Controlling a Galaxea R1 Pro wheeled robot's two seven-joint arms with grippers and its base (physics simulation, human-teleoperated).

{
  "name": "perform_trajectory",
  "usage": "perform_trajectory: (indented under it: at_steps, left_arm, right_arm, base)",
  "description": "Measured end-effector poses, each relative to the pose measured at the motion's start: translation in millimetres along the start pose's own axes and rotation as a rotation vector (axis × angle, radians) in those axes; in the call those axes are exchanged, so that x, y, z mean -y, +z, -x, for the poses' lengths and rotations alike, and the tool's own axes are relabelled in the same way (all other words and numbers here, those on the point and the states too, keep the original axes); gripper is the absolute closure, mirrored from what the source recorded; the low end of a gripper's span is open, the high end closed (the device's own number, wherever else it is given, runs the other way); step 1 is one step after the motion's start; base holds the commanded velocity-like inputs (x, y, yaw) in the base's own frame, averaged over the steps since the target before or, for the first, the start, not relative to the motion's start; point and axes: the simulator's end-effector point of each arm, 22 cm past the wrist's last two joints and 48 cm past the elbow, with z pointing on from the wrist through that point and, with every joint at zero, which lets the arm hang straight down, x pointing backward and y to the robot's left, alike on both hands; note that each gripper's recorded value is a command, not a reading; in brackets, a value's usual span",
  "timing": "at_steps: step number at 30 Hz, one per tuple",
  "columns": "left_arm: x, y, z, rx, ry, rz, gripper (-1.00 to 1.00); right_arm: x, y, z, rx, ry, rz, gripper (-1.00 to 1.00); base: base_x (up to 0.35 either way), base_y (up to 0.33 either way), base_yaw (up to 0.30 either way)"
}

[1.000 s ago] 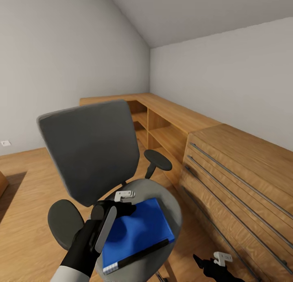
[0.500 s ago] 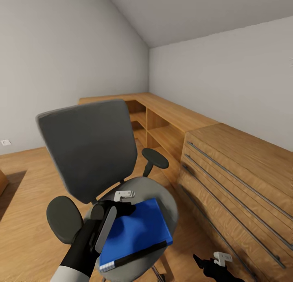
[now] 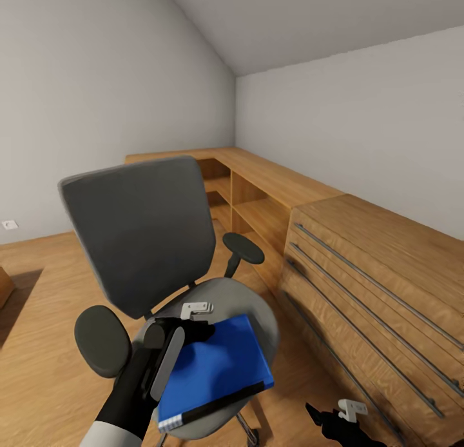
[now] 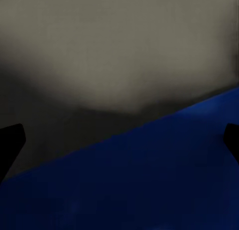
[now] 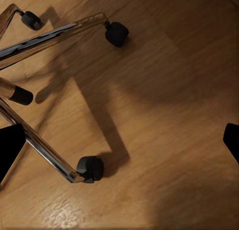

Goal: In the bedroom, organize the workspace by keeping the computer under the desk, ensuring the monitor is on the desk, placing the keyboard on the desk next to the monitor, placing the mouse on the desk next to the keyboard, moving the folder from the swivel chair onto the desk next to the mouse, stacking the notebook on top of the folder with the pen on top of the notebook, and positioning the swivel chair next to the desk.

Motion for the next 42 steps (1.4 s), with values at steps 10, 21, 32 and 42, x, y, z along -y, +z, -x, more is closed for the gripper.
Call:
perform_trajectory:
  at_steps: [10,21,32,42]
  left_arm:
    - [-0.1,0.0,0.0,0.000,-0.001,0.000,-1.00]
    - [-0.4,0.1,0.2,0.000,-0.002,0.000,-1.00]
    - [-0.2,0.1,0.1,0.000,-0.001,0.000,-1.00]
    - [2.1,0.4,-0.6,-0.002,-0.009,-0.012,-1.00]
  right_arm:
    - [-1.9,0.4,-1.7,-0.002,0.000,0.003,-1.00]
    - [-1.9,0.4,-1.5,-0.001,0.002,0.003,-1.00]
    - [-2.7,0.5,-1.4,0.000,0.004,0.006,-1.00]
    - [-2.9,0.8,-2.0,-0.001,0.005,0.004,-1.00]
  base:
    - [-0.004,-0.002,0.000]
    - [0.000,0.000,0.000]
    - [-0.012,0.000,0.000]
    - [-0.116,0.000,0.000]
